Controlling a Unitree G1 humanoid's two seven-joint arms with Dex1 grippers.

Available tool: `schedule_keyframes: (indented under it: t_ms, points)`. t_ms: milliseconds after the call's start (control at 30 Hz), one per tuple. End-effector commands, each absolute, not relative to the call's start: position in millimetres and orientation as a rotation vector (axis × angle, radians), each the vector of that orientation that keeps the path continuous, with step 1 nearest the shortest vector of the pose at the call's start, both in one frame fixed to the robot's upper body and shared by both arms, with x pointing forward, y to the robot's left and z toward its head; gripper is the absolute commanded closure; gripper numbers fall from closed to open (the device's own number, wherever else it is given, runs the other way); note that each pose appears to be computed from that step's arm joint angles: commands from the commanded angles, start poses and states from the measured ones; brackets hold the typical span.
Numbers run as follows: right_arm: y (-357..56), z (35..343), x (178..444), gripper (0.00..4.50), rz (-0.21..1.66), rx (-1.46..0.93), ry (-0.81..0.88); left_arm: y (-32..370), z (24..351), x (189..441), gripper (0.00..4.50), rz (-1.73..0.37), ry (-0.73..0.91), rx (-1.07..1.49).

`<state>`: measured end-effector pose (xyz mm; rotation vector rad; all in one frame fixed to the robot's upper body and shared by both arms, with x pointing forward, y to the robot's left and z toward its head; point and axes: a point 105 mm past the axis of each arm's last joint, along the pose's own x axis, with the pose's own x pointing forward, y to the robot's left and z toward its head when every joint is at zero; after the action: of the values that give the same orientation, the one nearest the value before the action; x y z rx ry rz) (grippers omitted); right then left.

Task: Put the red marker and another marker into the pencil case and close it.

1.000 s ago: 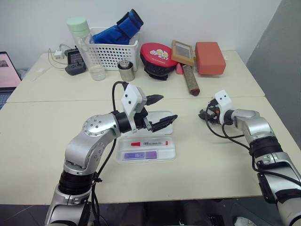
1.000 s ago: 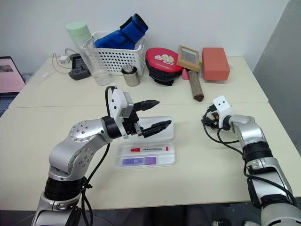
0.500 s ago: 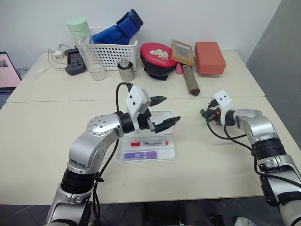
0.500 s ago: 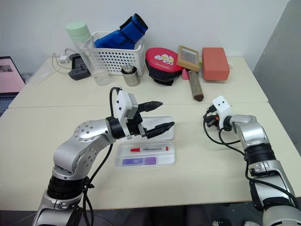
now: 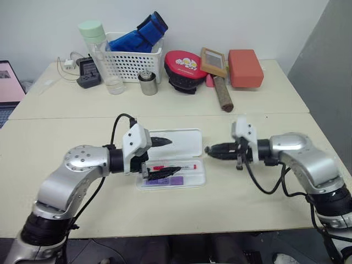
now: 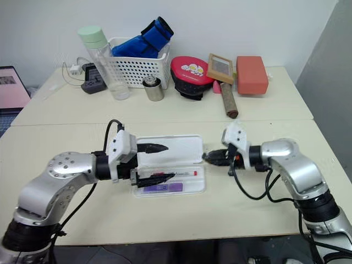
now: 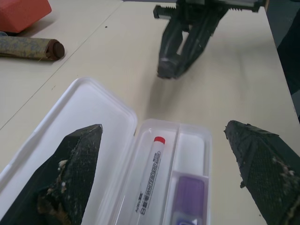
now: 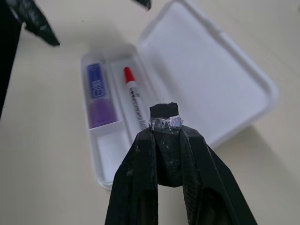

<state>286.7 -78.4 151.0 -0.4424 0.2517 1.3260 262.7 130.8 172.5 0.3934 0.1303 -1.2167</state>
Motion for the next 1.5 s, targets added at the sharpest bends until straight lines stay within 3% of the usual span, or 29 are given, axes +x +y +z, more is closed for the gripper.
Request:
schedule_keyframes:
  t_ms: [33,600,667,867,1000,1200,1367,1500]
  points:
    - [-67,141,281,4.19,1.366,-0.502,0.254,139,187,249,0.0,-1.262,0.112,0.438]
    - [-41,111,274,4.19,1.46,-0.534,0.314,141,191,236,0.0,-1.275,0.151,0.437]
    - [-40,112,275,3.49,1.461,-0.532,0.312,141,190,236,0.0,-1.271,0.153,0.435]
    - [-39,113,274,2.34,1.472,-0.529,0.306,140,192,235,0.0,-1.268,0.148,0.423]
    - [-38,118,271,1.35,1.493,-0.525,0.292,144,190,237,0.0,-1.251,0.162,0.423]
    - [-37,153,274,0.07,1.513,-0.433,0.208,172,186,232,0.0,-1.143,0.222,0.374]
    - [-39,175,287,0.03,1.522,-0.408,0.159,187,189,227,0.0,-1.071,0.231,0.364]
    - [-35,205,317,0.03,1.484,-0.379,0.084,202,192,227,0.0,-0.984,0.233,0.375]
